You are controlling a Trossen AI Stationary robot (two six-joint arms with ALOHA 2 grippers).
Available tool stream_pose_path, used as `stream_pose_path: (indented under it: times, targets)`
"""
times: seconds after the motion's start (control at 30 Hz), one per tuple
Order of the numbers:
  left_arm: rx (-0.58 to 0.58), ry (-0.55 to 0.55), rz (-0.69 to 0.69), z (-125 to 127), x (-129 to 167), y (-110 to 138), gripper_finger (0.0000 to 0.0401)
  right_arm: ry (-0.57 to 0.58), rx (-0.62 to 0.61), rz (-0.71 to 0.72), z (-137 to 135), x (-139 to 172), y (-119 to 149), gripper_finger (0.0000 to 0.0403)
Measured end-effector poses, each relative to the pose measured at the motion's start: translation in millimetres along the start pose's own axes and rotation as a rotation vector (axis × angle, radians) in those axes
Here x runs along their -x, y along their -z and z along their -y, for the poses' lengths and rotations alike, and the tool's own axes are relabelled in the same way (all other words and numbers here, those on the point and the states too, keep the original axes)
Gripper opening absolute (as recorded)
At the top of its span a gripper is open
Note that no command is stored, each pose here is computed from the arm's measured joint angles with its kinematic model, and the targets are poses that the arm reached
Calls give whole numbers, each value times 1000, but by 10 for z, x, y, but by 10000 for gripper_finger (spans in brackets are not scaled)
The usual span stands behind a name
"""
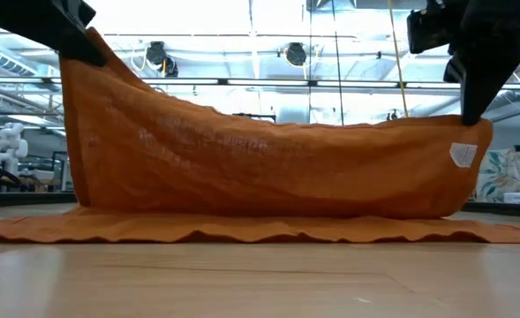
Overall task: Roll towel into tight, uniform cylinder
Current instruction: Fold the brown towel
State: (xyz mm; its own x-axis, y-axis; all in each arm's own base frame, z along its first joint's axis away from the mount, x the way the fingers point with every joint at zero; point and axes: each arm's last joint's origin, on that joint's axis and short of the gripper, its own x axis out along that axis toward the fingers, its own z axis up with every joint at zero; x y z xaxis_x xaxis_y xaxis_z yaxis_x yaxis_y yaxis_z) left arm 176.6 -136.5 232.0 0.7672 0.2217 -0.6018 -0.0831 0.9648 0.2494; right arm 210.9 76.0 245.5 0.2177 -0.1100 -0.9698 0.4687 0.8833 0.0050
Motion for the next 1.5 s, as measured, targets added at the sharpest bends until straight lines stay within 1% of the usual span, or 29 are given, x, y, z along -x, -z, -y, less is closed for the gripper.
stream_pose_path:
  times: [0.17, 0.23, 0.37, 0.6, 0.73, 0.9, 1.0, 1.27, 1.4, 1.5]
  targets:
    - [2, 40, -15, 25, 13, 11, 8, -10, 18, 5, -49, 11, 46, 2]
    - [19, 70, -33, 32, 12, 16, 8, -18, 25, 10, -68, 15, 55, 2]
    - [17, 114, -58, 44, 13, 25, 8, -20, 31, 10, -91, 1, 57, 2]
    - [17, 134, -80, 73, -14, 38, 8, 14, 47, -34, -141, -113, 45, 2]
    - [16, 162, -128, 134, -70, 77, 9, 3, 64, -76, -173, -165, 46, 2]
    - [-10, 148, -157, 209, -161, 120, 9, -4, 89, -129, -214, -238, 51, 2]
    - [-6, 162, -160, 258, -204, 125, 9, -3, 102, -157, -239, -287, 51, 2]
    - [22, 243, -166, 367, -274, 115, 9, -10, 124, -184, -272, -346, 48, 2]
    - [28, 260, -164, 388, -287, 111, 9, -26, 128, -174, -286, -348, 38, 2]
    - [38, 268, -153, 395, -287, 97, 9, -43, 127, -192, -291, -346, 43, 2]
